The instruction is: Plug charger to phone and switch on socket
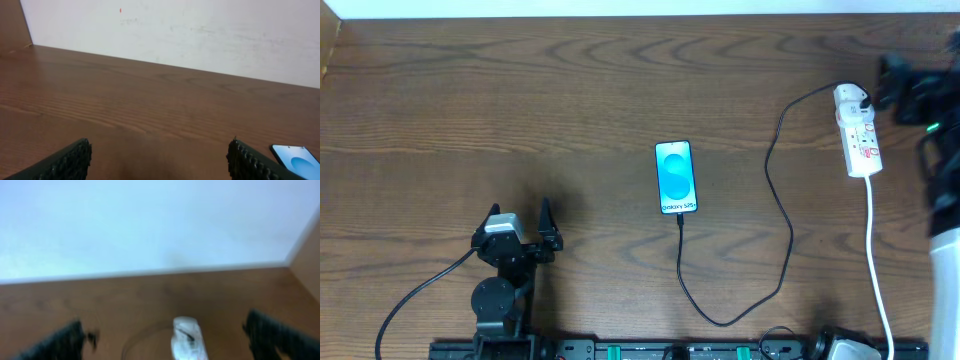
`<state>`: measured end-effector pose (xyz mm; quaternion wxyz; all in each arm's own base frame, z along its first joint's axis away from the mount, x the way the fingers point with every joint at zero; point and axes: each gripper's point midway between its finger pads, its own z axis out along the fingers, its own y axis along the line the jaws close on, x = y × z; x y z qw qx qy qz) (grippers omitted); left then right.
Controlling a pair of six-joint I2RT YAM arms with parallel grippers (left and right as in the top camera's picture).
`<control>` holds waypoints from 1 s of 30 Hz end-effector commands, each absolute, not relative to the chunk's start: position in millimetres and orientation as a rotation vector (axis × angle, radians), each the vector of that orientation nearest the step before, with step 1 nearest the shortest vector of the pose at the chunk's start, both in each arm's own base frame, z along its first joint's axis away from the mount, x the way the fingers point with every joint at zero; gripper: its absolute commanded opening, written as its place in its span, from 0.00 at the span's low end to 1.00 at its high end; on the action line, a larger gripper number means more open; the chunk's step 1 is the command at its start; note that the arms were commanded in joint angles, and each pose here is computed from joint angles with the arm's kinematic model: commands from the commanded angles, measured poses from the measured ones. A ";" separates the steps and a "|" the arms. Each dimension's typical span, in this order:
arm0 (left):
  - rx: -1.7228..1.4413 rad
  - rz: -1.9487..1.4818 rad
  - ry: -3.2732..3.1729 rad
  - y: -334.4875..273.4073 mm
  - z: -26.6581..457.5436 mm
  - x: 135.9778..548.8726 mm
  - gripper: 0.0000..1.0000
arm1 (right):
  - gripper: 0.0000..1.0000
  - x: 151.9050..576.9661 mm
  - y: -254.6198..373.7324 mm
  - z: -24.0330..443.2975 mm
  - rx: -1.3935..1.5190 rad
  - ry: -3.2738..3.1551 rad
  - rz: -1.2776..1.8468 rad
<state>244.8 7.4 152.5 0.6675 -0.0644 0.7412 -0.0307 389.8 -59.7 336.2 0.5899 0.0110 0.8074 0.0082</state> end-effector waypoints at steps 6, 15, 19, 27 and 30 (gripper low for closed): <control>-0.148 -0.031 1.723 11.8 135.7 243.5 0.87 | 0.99 358.4 -35.0 259.2 0.043 1.761 0.080; -0.148 -0.032 1.723 11.8 135.7 243.5 0.87 | 0.99 308.3 -23.9 184.8 0.049 1.744 0.089; -0.148 -0.032 1.724 11.8 135.6 243.5 0.87 | 0.99 288.8 -19.7 167.7 0.042 1.704 0.084; -0.148 -0.032 1.724 11.8 135.6 243.5 0.87 | 0.99 264.0 -14.9 177.0 0.020 1.575 0.062; -0.148 -0.032 1.724 11.8 135.6 243.5 0.87 | 0.99 259.9 -18.9 185.5 0.035 1.539 0.034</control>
